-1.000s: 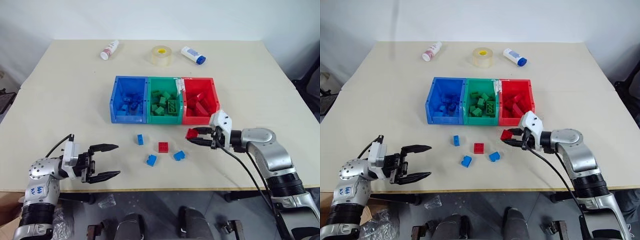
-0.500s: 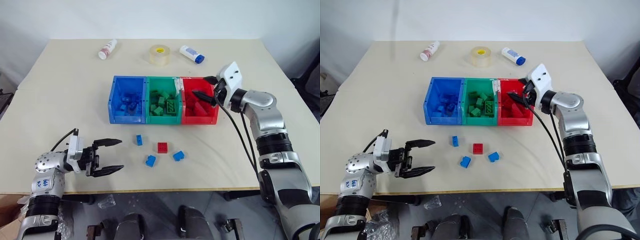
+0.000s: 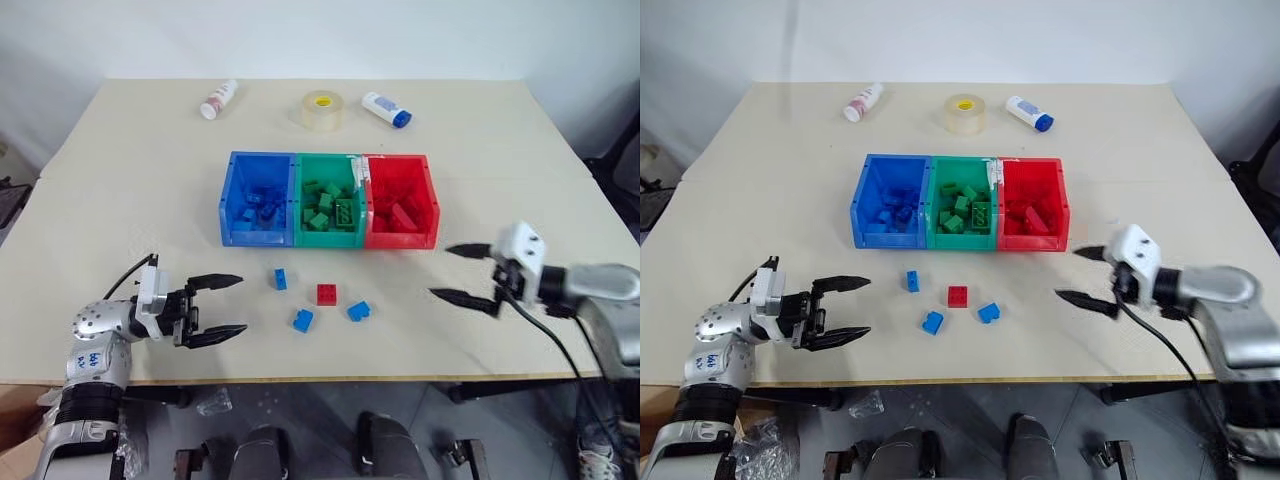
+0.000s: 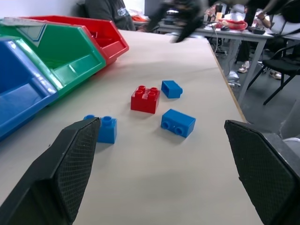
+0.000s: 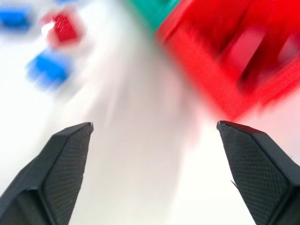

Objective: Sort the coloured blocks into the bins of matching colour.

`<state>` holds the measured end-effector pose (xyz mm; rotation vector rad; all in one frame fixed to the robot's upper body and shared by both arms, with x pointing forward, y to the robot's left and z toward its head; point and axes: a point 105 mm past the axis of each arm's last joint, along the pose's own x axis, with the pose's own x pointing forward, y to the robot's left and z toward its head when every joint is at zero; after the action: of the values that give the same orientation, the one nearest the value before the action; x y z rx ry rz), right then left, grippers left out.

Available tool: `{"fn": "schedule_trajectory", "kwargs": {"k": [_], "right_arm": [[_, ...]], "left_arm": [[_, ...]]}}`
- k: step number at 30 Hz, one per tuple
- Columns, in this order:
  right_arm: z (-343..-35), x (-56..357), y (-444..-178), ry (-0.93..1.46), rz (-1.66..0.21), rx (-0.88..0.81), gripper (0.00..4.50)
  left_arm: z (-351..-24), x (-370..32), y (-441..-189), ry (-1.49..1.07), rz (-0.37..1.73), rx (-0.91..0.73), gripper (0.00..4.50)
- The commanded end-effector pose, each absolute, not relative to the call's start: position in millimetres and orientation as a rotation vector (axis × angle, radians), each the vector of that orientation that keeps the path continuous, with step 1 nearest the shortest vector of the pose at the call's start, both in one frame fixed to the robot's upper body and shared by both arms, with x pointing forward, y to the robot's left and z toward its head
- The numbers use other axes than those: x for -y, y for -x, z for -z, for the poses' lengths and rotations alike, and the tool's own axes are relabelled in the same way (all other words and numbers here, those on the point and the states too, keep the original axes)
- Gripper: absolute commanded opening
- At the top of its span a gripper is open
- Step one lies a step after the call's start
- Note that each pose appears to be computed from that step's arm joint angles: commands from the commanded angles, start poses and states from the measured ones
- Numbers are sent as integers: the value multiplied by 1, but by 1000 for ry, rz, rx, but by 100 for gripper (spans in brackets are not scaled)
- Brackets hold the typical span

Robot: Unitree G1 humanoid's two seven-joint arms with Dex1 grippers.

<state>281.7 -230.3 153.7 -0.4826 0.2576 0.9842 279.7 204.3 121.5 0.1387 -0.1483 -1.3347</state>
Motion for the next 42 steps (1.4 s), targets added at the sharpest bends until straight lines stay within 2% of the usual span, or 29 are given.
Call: {"fn": "schedule_trajectory", "kwargs": {"k": [1,5,10,15,21,24,30,35,42], "right_arm": [[-167,236,-266,526,-1006,-252,443],[-167,233,-262,532,-1028,-272,443],[-159,185,-268,512,-1169,-257,443],[-139,130,-286,511,-1290,-253,443],[-117,104,-303,525,-1350,-276,443],[-110,99,-304,524,-1380,-285,385],[-114,94,-307,522,-1392,-250,187],[-131,90,-308,503,-1393,-189,12],[-192,72,-332,447,-1331,18,5]], "left_arm": [[-125,-208,-274,-166,1388,159,450],[-126,-211,-274,-170,1383,154,450],[-127,-210,-275,-176,1379,162,450],[-127,-201,-273,-172,1391,180,450],[-125,-197,-261,-167,1402,191,450],[-124,-197,-254,-168,1400,193,450],[-122,-206,-247,-180,1361,179,450],[-122,-207,-248,-185,1347,183,450],[-120,-204,-249,-182,1347,190,450]]}}
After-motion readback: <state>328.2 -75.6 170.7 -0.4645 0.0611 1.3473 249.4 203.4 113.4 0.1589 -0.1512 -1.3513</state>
